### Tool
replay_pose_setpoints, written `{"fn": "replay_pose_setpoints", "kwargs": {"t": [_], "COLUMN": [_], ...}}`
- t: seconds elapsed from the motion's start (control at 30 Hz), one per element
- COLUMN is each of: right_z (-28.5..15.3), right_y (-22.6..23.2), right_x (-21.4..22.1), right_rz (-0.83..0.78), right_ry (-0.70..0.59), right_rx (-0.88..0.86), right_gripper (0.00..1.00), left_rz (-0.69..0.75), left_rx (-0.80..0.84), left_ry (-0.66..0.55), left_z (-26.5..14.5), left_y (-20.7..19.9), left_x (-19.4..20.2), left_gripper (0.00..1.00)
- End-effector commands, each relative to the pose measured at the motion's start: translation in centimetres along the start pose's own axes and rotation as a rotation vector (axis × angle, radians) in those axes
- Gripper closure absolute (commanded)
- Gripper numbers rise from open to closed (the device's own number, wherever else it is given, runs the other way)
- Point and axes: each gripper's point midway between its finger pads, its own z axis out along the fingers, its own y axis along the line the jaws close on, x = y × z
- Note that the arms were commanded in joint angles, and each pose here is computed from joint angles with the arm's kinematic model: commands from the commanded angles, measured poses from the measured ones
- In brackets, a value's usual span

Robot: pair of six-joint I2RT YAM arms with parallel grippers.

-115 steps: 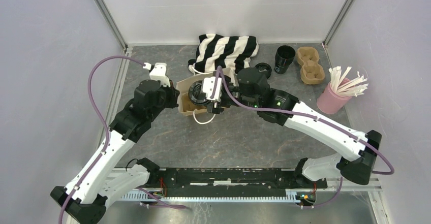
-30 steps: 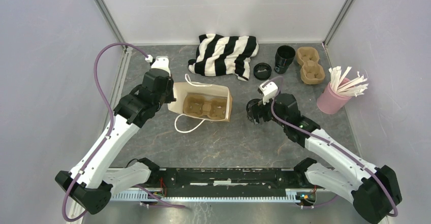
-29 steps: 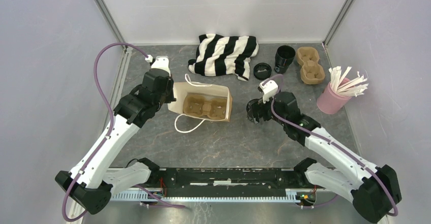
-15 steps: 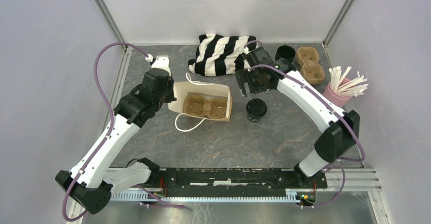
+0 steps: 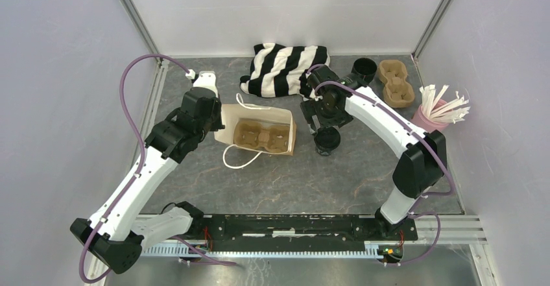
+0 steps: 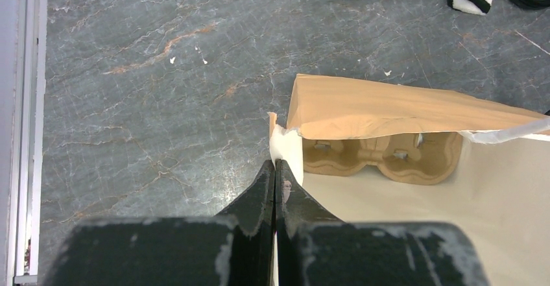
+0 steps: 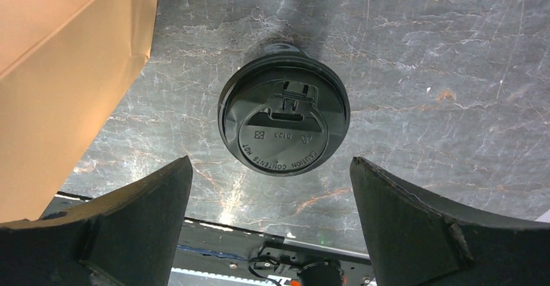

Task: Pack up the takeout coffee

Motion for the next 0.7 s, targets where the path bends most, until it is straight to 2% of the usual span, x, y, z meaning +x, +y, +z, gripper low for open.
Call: {"fn": "replay_pose_setpoints", "kwargs": {"t": [0.0, 0.27, 0.67], "right_z": [1.1, 2.1, 3.5], "right_y": [0.0, -1.0, -0.9], "right_x": [0.2, 0.7, 1.6], "right_rz": [-0.026, -0.044, -0.059], "right_ry": [0.023, 0.047, 0.082], "right_rx": [-0.02, 0.03, 0.008], "right_gripper": [0.02, 0.02, 0.02], "left_rz": [0.052, 0.059, 0.067], "left_rx": [0.002, -0.015, -0.023], "left_ry": [-0.013, -0.014, -0.012], "left_z": [0.0, -0.2, 0.0], "left_y": [0.3, 0.7, 0.8], "left_x": [-0.3, -0.2, -0.3], "left_gripper": [0.98, 0.98, 0.98]}}
